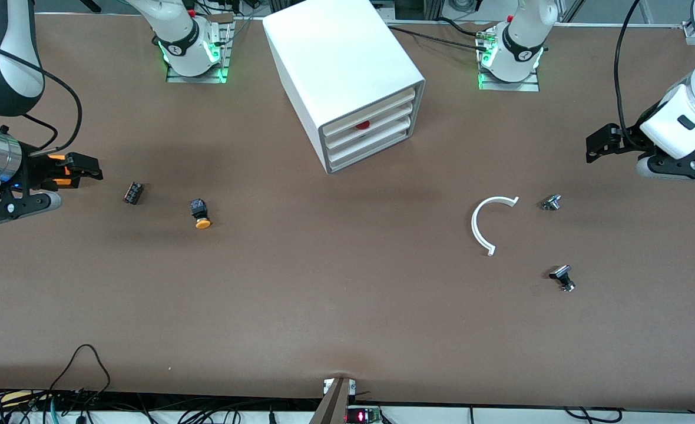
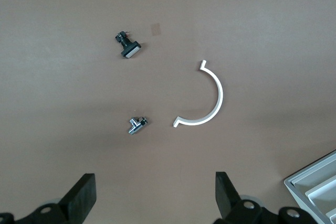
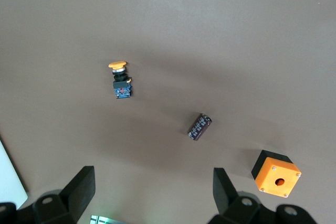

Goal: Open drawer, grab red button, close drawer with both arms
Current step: 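Reach the left gripper toward the white cabinet's drawer front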

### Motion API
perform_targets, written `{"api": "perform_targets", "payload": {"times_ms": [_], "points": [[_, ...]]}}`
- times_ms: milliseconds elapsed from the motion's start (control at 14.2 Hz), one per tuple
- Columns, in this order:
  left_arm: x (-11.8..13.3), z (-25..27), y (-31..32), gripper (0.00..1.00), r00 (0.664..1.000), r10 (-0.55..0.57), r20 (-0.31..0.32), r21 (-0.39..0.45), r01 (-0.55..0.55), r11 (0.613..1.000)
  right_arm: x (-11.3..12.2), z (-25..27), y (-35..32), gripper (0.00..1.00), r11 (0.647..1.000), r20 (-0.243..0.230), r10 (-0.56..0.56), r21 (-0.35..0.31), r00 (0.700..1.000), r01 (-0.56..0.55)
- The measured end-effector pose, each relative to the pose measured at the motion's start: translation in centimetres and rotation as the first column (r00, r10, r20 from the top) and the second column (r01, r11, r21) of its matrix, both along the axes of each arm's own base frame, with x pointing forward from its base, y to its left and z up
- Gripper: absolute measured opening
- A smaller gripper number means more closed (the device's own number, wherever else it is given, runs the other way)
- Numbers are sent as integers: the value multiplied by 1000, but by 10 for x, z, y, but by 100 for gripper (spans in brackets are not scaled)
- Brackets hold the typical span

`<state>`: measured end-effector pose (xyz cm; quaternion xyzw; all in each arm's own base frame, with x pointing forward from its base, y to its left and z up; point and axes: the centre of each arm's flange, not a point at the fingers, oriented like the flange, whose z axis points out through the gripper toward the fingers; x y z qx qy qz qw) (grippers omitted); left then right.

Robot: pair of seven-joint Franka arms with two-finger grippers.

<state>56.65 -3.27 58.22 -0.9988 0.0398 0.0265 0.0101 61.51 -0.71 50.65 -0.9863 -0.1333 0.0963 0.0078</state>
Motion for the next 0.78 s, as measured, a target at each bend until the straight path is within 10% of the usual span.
{"api": "perform_targets", "payload": {"times_ms": [353, 776], "points": [[-1, -4, 0, 100, 1000, 0, -20, -2, 0, 1000, 0, 0, 0, 100, 1000, 1, 0, 0, 1000, 0], [-19, -54, -33, 100, 980, -26, -199, -195, -14, 981, 1, 0, 1, 100, 1000, 5, 2, 0, 1000, -2]]}}
